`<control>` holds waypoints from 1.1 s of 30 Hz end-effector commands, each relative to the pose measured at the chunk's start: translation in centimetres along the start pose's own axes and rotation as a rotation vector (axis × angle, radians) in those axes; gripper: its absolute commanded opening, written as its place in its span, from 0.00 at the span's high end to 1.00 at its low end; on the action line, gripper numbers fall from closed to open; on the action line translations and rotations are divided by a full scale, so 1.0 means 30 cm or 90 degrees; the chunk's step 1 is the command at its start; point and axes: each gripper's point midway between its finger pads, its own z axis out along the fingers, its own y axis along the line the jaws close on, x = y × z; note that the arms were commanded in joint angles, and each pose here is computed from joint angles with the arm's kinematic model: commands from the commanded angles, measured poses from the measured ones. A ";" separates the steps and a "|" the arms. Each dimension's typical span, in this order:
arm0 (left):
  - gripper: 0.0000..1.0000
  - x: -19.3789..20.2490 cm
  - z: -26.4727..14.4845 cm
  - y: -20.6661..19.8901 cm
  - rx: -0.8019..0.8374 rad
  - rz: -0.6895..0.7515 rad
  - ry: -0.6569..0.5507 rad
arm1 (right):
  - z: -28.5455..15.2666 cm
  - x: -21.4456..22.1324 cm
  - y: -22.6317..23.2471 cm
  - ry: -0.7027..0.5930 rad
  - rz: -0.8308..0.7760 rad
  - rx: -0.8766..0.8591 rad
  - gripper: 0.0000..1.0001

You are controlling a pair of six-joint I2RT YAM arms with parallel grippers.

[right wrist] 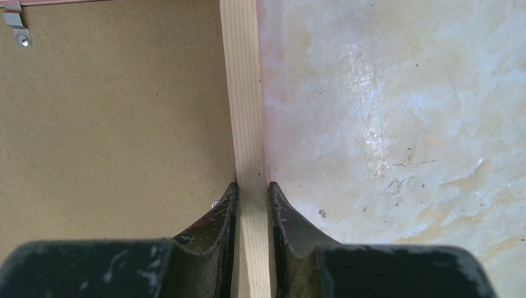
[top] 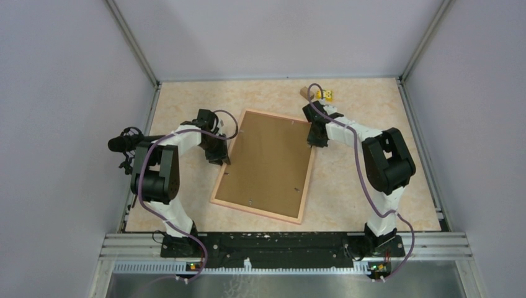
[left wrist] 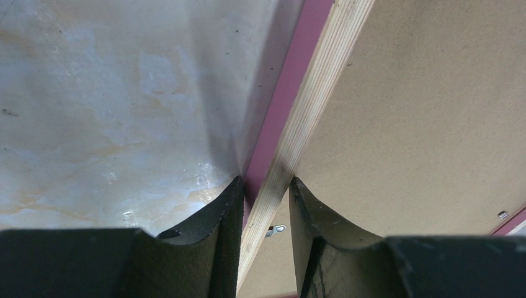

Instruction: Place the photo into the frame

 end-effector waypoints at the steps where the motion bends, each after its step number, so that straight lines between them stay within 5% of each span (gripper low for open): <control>1: 0.62 0.005 0.000 -0.031 0.029 -0.015 0.004 | 0.006 0.061 0.065 0.061 -0.051 -0.061 0.81; 13: 0.62 0.128 -0.016 -0.065 0.088 -0.063 0.030 | 0.019 -0.019 0.225 0.027 -0.125 -0.214 0.33; 22: 0.62 0.156 0.018 0.001 0.040 -0.047 0.044 | -0.117 -0.062 0.005 -0.024 -0.238 -0.009 0.10; 33: 0.62 0.149 0.018 0.002 0.046 -0.046 0.039 | -0.326 0.354 -0.036 0.053 -0.399 -0.104 0.10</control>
